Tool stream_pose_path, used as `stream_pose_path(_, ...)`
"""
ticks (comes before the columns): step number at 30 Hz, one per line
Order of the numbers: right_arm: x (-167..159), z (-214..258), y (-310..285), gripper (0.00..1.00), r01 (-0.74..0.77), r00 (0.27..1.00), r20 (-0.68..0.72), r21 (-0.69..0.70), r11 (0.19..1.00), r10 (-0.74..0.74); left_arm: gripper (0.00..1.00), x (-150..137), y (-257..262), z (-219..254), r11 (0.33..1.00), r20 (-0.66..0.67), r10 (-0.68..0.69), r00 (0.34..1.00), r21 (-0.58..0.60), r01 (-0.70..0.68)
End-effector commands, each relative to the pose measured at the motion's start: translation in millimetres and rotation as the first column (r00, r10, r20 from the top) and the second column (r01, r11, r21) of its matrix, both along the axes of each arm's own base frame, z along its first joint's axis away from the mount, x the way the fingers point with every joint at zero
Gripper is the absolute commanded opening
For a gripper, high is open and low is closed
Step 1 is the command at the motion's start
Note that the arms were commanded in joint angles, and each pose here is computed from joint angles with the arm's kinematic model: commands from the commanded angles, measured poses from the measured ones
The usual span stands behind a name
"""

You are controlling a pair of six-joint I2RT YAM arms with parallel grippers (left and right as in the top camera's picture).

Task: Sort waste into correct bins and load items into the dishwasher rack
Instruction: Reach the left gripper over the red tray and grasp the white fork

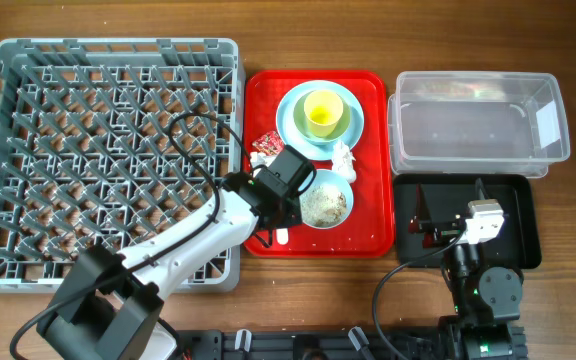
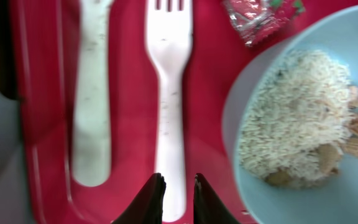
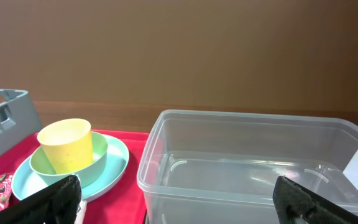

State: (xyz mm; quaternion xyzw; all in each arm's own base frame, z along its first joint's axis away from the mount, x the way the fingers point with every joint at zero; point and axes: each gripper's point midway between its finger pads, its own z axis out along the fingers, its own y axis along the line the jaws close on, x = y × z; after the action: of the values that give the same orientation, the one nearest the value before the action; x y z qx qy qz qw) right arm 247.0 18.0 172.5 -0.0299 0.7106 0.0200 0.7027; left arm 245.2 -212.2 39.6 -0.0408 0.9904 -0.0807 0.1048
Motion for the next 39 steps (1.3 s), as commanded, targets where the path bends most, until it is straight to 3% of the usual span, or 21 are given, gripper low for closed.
stream_pose_path(1,-0.2,1.3,2.3,1.0,-0.012,1.0,0.007,-0.009,1.0,0.012,0.16,-0.2,-9.1,-0.7,1.0,0.034,-0.018,0.999,-0.003,0.018)
stream_pose_path(11,-0.2,1.3,2.3,1.0,-0.012,1.0,0.007,-0.01,1.0,0.012,0.14,-4.1,-24.1,-21.4,0.997,0.046,-0.07,0.997,0.041,0.068)
stream_pose_path(24,-0.2,1.2,2.4,1.0,-0.012,1.0,0.007,-0.009,1.0,0.012,0.2,17.8,4.0,-16.7,0.981,0.171,-0.032,0.985,0.193,-0.002)
stream_pose_path(31,-0.2,1.3,2.3,1.0,-0.012,1.0,0.007,-0.009,1.0,0.012,0.2,20.3,2.9,-20.7,0.98,0.176,-0.031,0.984,0.197,-0.004)
stream_pose_path(33,-0.2,1.2,2.4,1.0,-0.012,1.0,0.007,-0.009,1.0,0.012,0.24,20.6,3.3,-26.3,0.978,0.17,-0.032,0.985,0.207,-0.004)
stream_pose_path(34,-0.2,1.3,2.3,1.0,-0.012,1.0,0.007,-0.009,1.0,0.012,0.31,21.8,5.2,-30.5,0.975,0.171,-0.031,0.985,0.223,-0.008)
stream_pose_path(39,-0.2,1.2,2.4,1.0,-0.012,1.0,0.007,-0.009,1.0,0.012,0.33,24.6,5.7,-49.9,0.967,0.162,-0.033,0.986,0.253,-0.009)
